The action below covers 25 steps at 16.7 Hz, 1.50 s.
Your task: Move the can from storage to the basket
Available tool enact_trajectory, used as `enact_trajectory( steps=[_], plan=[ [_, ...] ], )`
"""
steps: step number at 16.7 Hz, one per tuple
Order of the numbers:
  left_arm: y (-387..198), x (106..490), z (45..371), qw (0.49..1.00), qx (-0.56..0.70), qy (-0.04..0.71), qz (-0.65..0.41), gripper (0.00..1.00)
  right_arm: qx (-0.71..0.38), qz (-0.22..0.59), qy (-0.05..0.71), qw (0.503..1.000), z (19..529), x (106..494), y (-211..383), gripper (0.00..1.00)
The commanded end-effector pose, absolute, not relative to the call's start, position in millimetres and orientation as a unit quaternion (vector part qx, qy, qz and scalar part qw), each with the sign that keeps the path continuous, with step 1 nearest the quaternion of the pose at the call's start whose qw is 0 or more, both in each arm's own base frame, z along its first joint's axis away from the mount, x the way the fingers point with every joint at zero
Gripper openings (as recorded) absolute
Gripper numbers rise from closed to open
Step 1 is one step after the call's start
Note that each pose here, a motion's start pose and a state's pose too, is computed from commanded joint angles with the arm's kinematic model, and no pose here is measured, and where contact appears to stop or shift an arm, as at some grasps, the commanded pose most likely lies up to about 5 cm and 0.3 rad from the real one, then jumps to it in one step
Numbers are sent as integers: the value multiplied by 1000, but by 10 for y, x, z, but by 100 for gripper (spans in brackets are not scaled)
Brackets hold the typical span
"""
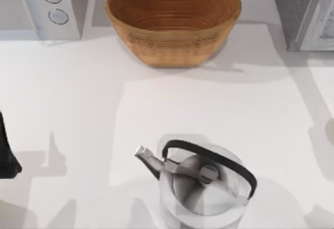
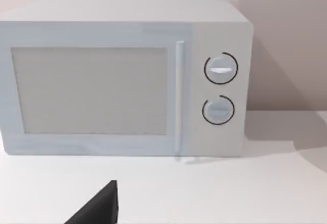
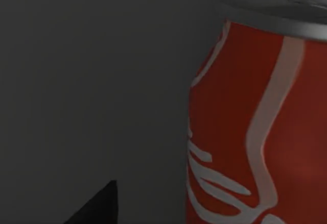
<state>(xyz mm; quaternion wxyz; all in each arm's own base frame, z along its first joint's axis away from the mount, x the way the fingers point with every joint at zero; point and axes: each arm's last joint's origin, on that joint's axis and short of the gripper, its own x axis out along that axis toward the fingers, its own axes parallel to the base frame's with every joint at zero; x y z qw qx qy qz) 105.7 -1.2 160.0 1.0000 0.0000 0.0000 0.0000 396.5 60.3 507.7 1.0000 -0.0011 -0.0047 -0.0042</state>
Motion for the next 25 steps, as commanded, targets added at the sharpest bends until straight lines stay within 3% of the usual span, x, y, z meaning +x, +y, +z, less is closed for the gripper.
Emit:
enact_trajectory(
  steps=[4,17,25],
  plan=[
    [-12,1057,1600,1000,0,0,0,100,-1,-4,-5,1000,5075,3978,602,100],
    [-12,1057,1600,1000,0,0,0,100,-1,-4,-5,1000,5075,3978,602,2],
    [-12,1057,1600,1000,0,0,0,100,-1,-4,-5,1000,5075,3978,602,0]
  ],
)
